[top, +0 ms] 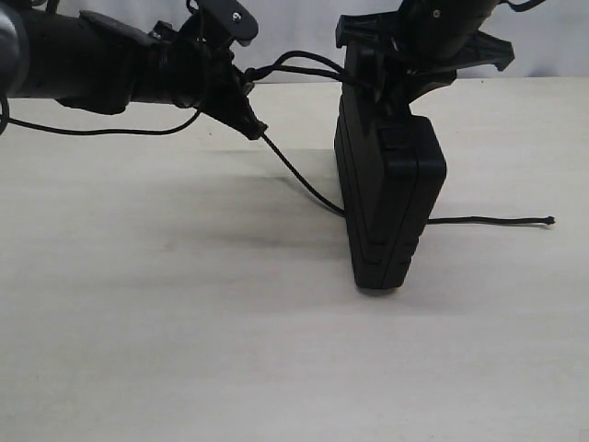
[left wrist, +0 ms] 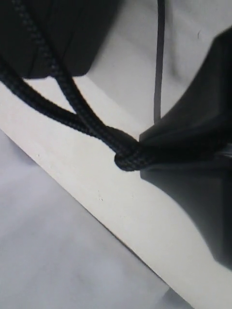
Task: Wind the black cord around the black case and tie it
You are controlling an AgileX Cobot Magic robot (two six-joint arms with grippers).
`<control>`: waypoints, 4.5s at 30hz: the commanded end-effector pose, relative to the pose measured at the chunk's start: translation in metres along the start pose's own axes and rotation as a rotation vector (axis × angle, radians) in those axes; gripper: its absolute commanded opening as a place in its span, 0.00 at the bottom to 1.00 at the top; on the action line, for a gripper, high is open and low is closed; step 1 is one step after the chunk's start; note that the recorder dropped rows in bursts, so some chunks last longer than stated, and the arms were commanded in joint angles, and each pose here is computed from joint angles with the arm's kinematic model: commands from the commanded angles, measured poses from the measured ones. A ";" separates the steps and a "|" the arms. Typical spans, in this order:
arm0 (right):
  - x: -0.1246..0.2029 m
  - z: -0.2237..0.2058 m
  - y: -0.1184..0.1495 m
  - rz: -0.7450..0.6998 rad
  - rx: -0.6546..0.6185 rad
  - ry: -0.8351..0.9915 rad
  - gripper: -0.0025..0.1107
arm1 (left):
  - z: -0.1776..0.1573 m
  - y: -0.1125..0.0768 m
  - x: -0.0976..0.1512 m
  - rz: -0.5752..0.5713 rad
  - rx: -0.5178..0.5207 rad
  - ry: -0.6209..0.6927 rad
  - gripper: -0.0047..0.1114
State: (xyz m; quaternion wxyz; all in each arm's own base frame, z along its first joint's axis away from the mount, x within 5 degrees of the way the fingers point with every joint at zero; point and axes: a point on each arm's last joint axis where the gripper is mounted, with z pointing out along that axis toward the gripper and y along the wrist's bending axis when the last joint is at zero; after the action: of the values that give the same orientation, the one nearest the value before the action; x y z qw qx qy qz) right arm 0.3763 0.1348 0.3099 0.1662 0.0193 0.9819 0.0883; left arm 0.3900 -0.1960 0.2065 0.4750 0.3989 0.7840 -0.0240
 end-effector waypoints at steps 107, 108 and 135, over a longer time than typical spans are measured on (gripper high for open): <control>0.002 0.001 0.011 0.034 -0.090 0.011 0.06 | -0.019 -0.086 -0.063 0.187 0.438 -0.294 0.04; 0.002 0.001 0.011 0.034 -0.090 0.011 0.06 | -0.020 -0.087 -0.064 0.175 0.455 -0.313 0.04; 0.000 0.001 0.010 -0.116 -0.078 -0.015 0.28 | -0.019 -0.081 -0.068 0.095 0.425 -0.345 0.04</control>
State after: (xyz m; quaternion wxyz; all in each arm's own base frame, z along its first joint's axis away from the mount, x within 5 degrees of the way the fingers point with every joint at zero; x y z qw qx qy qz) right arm 0.3769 0.1370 0.3106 0.1738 -0.0332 0.9797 0.0939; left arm 0.3429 -0.2791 0.2264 0.4903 0.5167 0.6723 -0.2017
